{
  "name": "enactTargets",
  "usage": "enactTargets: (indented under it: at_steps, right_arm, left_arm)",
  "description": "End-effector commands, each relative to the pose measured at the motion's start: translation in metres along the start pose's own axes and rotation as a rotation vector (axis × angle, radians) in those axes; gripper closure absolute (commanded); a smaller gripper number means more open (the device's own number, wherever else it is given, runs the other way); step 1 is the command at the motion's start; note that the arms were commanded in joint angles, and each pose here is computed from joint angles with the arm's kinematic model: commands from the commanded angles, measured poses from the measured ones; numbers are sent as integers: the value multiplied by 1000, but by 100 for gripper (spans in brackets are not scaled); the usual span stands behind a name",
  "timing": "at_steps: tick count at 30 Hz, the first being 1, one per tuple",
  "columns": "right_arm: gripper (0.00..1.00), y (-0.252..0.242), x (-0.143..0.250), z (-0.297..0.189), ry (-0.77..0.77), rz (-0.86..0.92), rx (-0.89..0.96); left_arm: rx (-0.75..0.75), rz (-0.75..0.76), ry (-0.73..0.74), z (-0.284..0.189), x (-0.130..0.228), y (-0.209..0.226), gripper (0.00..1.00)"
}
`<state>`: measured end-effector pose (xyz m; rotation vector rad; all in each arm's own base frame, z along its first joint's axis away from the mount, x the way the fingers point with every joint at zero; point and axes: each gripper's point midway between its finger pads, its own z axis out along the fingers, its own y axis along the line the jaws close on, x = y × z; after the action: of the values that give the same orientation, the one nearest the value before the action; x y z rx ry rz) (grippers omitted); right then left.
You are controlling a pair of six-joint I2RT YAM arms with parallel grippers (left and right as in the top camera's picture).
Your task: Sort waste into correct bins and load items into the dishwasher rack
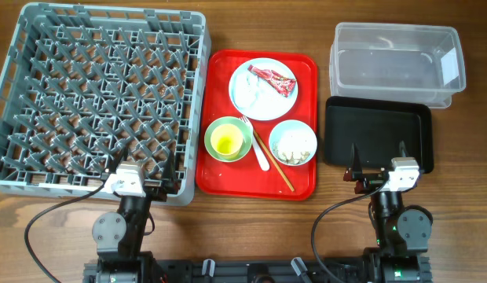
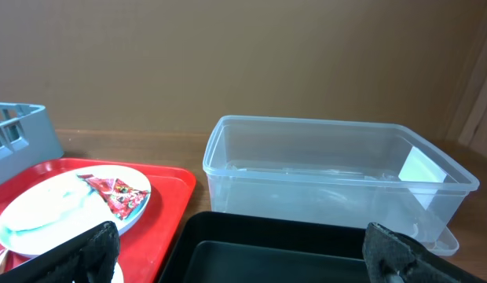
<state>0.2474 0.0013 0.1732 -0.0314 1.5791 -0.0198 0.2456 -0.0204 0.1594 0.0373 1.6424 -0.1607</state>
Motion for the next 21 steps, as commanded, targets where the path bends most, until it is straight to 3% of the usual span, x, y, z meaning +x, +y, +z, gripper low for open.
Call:
enactTargets:
  at_steps: [1, 13, 21]
  right_arm:
    - [0, -3, -4, -1, -20, -19, 16]
    - [0, -2, -7, -1, -15, 118, 10]
    - [0, 11, -25, 4, 23, 125, -67]
  left_arm:
    - [13, 17, 13, 1, 4, -2, 0]
    - [13, -38, -1, -1, -5, -3, 0]
    - [1, -105, 104, -7, -19, -5, 0]
